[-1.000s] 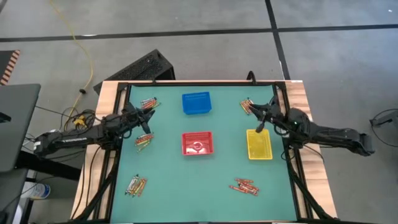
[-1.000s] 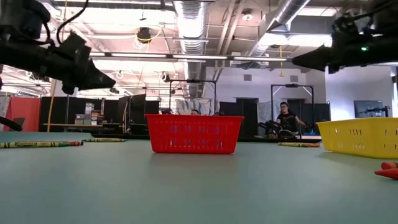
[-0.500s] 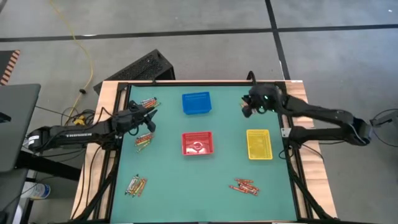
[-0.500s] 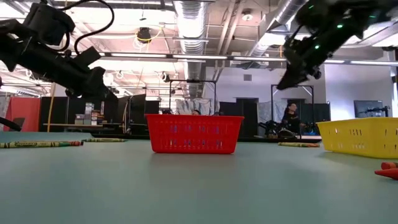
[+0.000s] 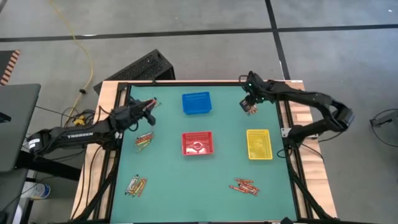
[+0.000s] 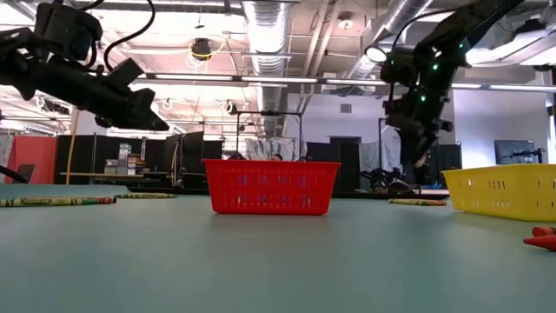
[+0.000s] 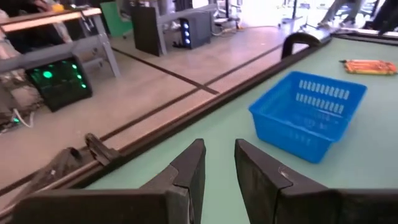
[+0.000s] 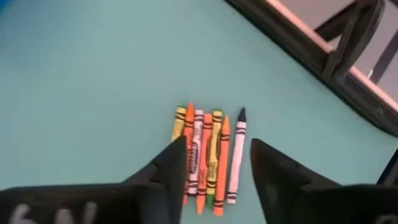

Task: Sort crayons
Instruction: Put the orange crayon into the yellow bin

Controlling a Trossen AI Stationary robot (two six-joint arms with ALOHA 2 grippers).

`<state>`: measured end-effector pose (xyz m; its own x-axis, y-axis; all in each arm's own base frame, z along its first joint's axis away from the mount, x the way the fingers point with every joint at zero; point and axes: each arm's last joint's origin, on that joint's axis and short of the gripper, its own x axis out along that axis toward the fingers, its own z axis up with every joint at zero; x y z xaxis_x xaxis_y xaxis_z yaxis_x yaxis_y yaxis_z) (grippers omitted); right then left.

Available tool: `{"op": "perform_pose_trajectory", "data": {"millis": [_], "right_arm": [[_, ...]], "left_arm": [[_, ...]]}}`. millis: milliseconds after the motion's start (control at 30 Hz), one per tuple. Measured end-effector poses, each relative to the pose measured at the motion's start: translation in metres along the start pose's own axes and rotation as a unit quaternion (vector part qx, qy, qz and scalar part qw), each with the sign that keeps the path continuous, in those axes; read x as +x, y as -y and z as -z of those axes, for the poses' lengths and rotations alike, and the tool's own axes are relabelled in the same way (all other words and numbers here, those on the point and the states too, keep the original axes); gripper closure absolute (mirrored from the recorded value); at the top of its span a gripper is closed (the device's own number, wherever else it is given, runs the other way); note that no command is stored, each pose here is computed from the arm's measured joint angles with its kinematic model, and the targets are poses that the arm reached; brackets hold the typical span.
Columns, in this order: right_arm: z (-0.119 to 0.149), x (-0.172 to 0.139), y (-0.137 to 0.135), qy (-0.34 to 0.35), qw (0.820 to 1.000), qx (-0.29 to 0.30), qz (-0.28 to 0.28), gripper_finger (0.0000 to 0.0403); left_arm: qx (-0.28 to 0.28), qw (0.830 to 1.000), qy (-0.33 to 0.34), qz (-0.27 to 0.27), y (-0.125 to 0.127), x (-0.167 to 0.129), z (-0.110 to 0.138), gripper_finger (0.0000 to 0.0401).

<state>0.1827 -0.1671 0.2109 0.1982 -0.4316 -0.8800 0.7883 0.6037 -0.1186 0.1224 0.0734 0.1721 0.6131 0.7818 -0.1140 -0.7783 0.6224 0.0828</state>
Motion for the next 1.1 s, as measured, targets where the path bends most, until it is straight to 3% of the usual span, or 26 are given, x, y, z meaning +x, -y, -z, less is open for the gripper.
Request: {"op": "perform_pose_trajectory", "data": {"millis": [133, 333, 800, 1100], "right_arm": [[0.004, 0.015, 0.001, -0.048, 0.999, 0.004, -0.024, 0.0189], [0.008, 0.034, -0.005, -0.088, 0.996, 0.0, -0.02, 0.0197], [0.008, 0.05, 0.011, -0.112, 0.993, -0.019, -0.019, 0.0255], [0.008, 0.051, 0.015, -0.114, 0.993, -0.02, -0.033, 0.0324]], "left_arm": [[-0.002, 1.0, 0.001, -0.021, -0.006, 0.002, 0.0, 0.0324], [-0.013, 0.999, 0.02, -0.04, -0.014, 0.005, -0.004, 0.0324], [-0.026, 0.999, 0.02, -0.022, -0.018, 0.006, -0.004, 0.0324], [-0.028, 0.999, 0.018, -0.022, -0.018, 0.006, -0.004, 0.0324]]}}
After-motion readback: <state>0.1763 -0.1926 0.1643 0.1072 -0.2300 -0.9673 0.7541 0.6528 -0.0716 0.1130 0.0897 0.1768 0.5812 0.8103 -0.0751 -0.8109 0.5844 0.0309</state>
